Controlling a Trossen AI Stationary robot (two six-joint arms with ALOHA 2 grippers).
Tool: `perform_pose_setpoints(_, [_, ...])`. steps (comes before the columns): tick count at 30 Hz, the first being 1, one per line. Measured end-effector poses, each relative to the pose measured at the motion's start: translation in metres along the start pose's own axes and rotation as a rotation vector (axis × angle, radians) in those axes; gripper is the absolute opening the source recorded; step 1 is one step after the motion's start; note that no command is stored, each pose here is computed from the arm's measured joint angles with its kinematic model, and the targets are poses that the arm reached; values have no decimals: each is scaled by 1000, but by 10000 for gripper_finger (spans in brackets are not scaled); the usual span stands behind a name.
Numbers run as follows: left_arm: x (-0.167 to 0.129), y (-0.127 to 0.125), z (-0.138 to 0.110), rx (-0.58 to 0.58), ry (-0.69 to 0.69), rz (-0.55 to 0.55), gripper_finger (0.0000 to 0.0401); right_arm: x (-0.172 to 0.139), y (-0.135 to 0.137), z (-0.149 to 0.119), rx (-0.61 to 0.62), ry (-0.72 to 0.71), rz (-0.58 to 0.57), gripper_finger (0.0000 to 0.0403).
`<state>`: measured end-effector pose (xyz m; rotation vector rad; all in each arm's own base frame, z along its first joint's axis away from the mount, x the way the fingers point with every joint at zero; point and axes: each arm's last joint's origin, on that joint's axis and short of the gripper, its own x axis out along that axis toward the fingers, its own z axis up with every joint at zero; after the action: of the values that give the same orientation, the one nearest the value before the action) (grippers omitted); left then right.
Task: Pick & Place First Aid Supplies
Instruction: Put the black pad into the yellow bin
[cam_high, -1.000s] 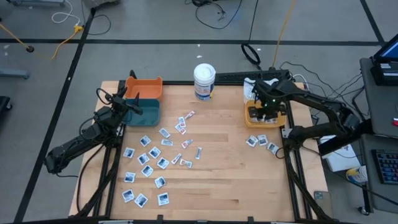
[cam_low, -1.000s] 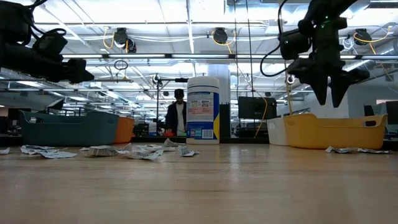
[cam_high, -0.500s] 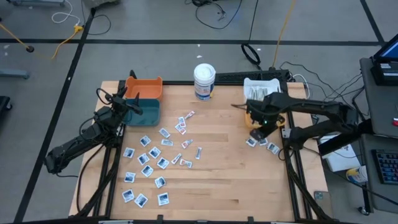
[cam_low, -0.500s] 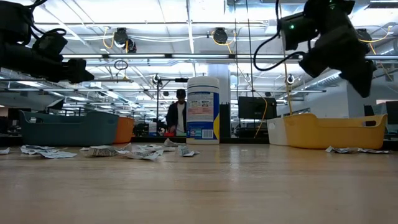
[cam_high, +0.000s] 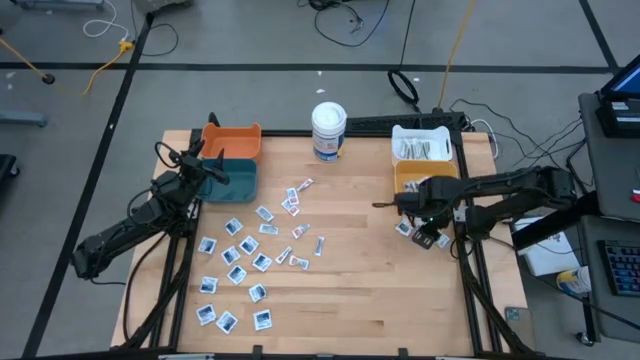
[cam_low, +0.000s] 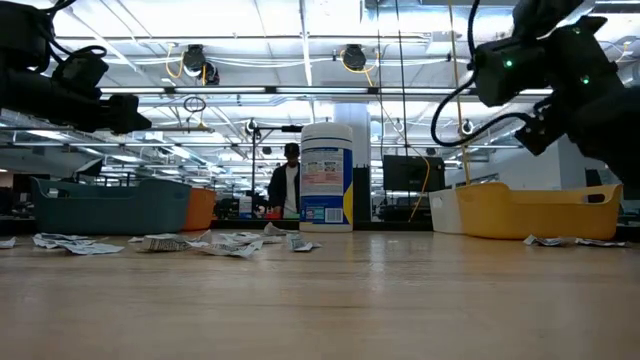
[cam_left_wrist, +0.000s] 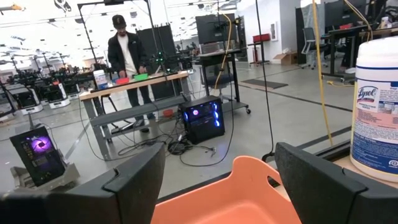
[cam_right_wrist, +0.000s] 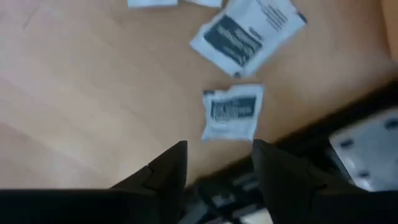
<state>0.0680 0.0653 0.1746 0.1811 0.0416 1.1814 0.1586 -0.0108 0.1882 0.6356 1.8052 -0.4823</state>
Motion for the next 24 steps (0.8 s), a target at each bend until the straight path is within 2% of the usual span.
perform_pose_setpoints(5, [0, 0, 0, 0, 0, 0, 308, 20, 1, 1, -30, 7, -17, 215])
perform_pose_setpoints(9, [0, 0, 0, 0, 0, 0, 308, 36, 2, 2, -50, 0, -19, 218])
perform_pose_setpoints(18, [0, 0, 0, 0, 0, 0, 308, 57, -1, 1, -56, 9, -26, 192])
perform_pose_setpoints(24, [0, 0, 0, 0, 0, 0, 308, 60, -2, 0, -21, 14, -27, 136])
